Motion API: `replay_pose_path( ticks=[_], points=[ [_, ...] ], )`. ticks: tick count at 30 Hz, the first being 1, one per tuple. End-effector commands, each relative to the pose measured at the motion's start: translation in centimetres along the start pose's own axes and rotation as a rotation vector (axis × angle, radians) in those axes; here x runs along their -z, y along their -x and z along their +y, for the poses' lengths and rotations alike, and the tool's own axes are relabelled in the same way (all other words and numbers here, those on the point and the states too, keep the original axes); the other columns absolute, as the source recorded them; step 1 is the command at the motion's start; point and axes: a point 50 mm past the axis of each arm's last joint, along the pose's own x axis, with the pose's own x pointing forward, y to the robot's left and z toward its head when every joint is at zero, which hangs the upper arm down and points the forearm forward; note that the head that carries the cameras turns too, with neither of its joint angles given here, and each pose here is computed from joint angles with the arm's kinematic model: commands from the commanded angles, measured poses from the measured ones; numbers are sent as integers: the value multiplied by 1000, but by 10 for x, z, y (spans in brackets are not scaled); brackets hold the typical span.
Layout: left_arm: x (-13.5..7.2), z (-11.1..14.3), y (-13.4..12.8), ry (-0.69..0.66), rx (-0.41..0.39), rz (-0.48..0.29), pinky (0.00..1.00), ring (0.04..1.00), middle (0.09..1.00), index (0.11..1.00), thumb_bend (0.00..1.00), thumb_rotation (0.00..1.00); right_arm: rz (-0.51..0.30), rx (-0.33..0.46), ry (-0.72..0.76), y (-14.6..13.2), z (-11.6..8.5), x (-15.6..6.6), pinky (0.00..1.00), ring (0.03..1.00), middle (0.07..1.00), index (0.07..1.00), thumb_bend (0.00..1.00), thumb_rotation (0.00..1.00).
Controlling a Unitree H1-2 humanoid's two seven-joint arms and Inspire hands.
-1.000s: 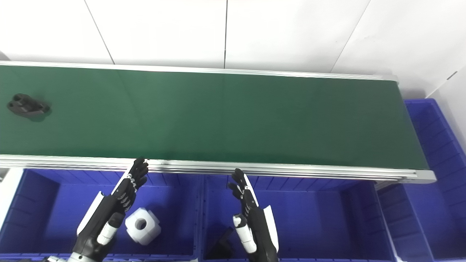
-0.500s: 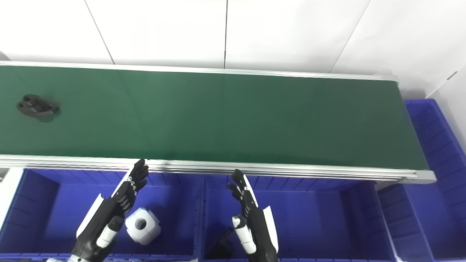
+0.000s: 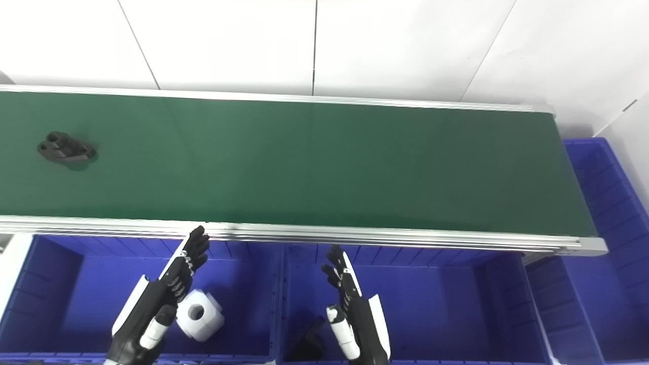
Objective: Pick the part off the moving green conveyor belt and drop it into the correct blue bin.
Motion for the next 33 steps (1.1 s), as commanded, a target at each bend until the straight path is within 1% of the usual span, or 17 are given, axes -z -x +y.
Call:
replay_pose_path(
  ticks=[1, 16, 20, 24, 28, 33],
  points=[
    [-8, 2, -1, -13, -1, -61, 991, 1000, 1000, 1000, 1000, 921, -74, 1, -12, -1, 1, -8, 919, 904, 951, 982, 821, 1000],
    [-7, 5, -1, -20, -7, -63, 991, 1000, 1000, 1000, 1000, 917, -78, -2, -25, -1, 7, -6, 936, 912, 953, 979, 820, 999],
    [0, 3, 0, -27, -5, -61, 997, 1000, 1000, 1000, 1000, 920, -75, 1, -34, 1, 6, 0, 938, 913, 954, 978, 822, 991],
    [11, -5, -3, -34, -8, -56, 970, 1000, 1000, 1000, 1000, 931, -56, -5, -38, 2, -2, 11, 953, 921, 962, 988, 834, 983],
    [19, -13, -10, 1, 1, -59, 958, 1000, 1000, 1000, 1000, 896, -37, -11, -21, 0, -13, 19, 951, 925, 972, 1000, 847, 1000],
    [29, -22, -20, 18, 11, -66, 942, 999, 1000, 1000, 999, 875, -14, -8, -66, -2, -25, 27, 989, 948, 990, 1000, 905, 1000]
  ],
)
